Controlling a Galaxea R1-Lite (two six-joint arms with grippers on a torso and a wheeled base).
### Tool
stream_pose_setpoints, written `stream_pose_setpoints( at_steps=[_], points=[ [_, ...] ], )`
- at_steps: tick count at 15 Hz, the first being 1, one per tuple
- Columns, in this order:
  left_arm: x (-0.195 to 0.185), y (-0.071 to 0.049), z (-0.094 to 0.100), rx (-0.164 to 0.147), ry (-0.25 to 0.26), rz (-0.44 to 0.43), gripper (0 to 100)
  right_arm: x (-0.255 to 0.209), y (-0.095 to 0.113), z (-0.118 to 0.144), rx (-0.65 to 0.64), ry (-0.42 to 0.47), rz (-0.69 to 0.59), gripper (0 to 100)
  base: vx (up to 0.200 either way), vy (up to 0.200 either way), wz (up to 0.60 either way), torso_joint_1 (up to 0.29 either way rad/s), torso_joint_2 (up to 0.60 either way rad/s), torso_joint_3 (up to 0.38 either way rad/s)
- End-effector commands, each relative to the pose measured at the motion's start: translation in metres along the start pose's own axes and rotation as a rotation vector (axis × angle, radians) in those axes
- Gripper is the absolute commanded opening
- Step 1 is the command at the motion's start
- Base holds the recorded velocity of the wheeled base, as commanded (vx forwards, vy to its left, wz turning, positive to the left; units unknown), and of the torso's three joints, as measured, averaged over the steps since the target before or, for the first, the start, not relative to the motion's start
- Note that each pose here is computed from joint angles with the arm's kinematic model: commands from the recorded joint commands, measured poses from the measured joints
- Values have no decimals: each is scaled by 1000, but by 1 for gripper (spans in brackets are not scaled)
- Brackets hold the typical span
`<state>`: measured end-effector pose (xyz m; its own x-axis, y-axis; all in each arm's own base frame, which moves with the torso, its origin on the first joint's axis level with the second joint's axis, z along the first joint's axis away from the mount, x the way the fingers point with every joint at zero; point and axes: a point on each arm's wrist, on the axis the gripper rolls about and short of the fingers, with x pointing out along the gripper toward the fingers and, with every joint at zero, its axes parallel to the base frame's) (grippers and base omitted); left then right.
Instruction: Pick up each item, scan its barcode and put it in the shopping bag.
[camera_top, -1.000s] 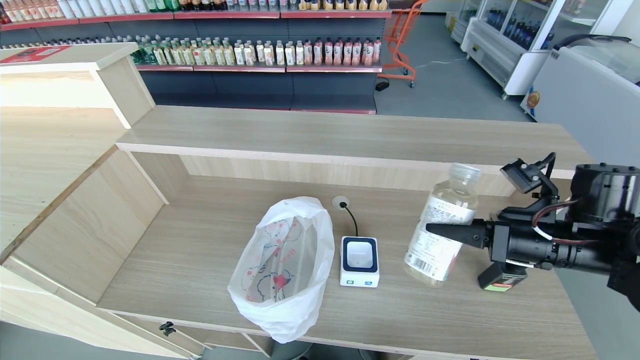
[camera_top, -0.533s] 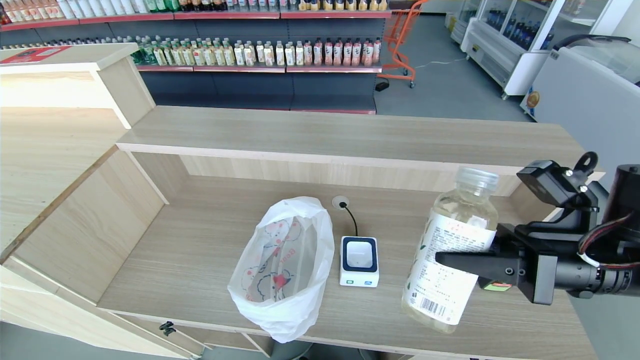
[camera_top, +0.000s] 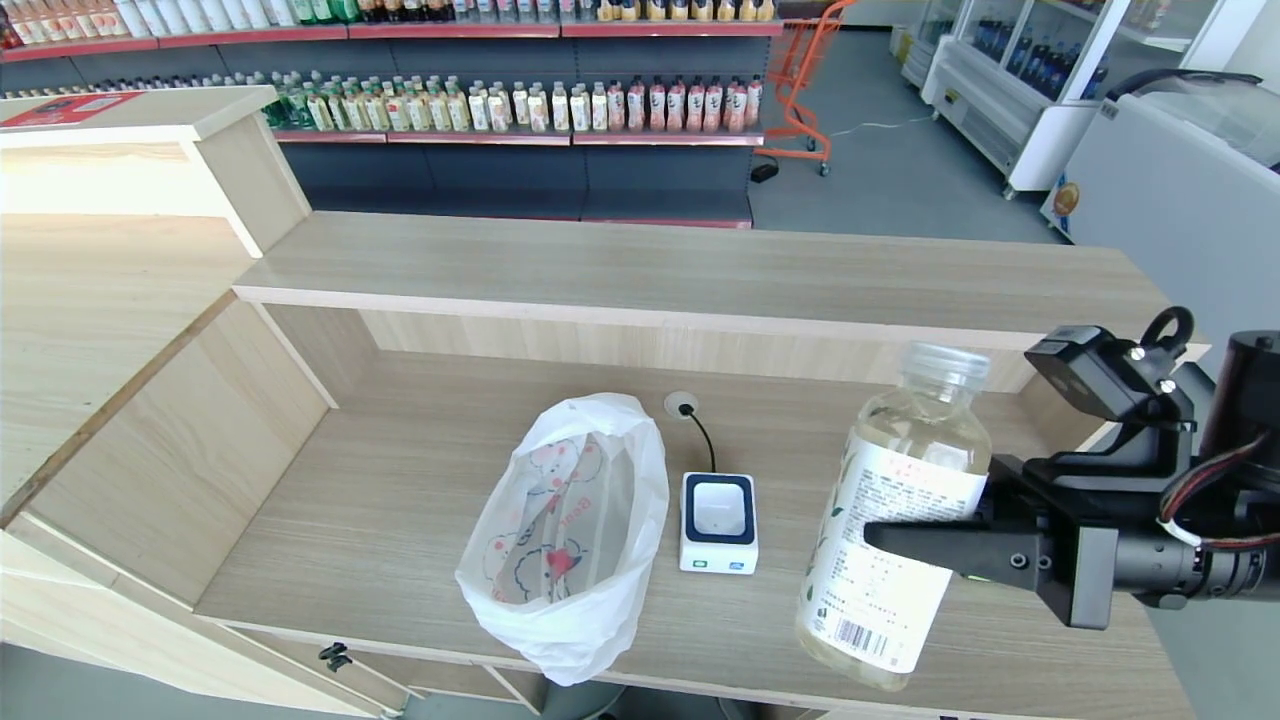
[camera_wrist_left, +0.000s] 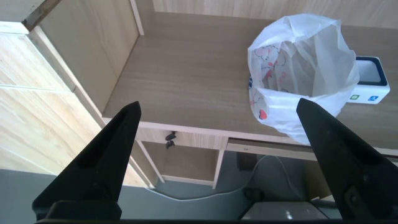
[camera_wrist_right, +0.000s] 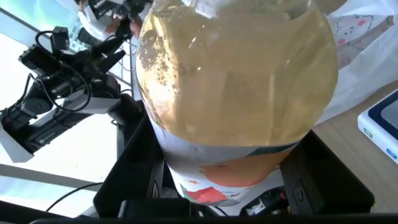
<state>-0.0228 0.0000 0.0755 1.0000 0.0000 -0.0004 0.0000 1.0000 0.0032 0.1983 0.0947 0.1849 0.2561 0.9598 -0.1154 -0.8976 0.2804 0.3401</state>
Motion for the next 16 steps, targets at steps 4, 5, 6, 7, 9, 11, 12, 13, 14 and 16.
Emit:
stream_pose_setpoints(
  at_steps=[4, 5, 6, 7, 9, 11, 12, 13, 14, 16],
  points=[
    [0, 0, 0, 0, 0, 0, 100, 0, 0, 0, 0, 0, 0, 0, 0, 0, 0, 0, 0, 0],
    [0, 0, 0, 0, 0, 0, 100, 0, 0, 0, 1, 1, 0, 0, 0, 0, 0, 0, 0, 0],
    [0, 0, 0, 0, 0, 0, 100, 0, 0, 0, 1, 1, -2, 0, 0, 0, 0, 0, 0, 0],
    [0, 0, 0, 0, 0, 0, 100, 0, -1, -1, -1, 1, -7, 0, 0, 0, 0, 0, 0, 0],
    [0, 0, 0, 0, 0, 0, 100, 1, -8, -4, -39, 5, -52, 0, 0, 0, 0, 0, 0, 0],
    [0, 0, 0, 0, 0, 0, 100, 1, -23, -8, -113, 17, -133, 0, 0, 0, 0, 0, 0, 0],
    [0, 0, 0, 0, 0, 0, 100, -1, -43, -12, -192, 31, -208, 0, 0, 0, 0, 0, 0, 0],
    [0, 0, 0, 0, 0, 0, 100, 0, -65, -21, -265, 54, -286, 0, 0, 0, 0, 0, 0, 0],
    [0, 0, 0, 0, 0, 0, 100, 3, -86, -29, -349, 79, -352, 0, 0, 0, 0, 0, 0, 0],
    [0, 0, 0, 0, 0, 0, 100, 15, -113, -42, -464, 87, -400, 0, 0, 0, 0, 0, 0, 0]
  ],
)
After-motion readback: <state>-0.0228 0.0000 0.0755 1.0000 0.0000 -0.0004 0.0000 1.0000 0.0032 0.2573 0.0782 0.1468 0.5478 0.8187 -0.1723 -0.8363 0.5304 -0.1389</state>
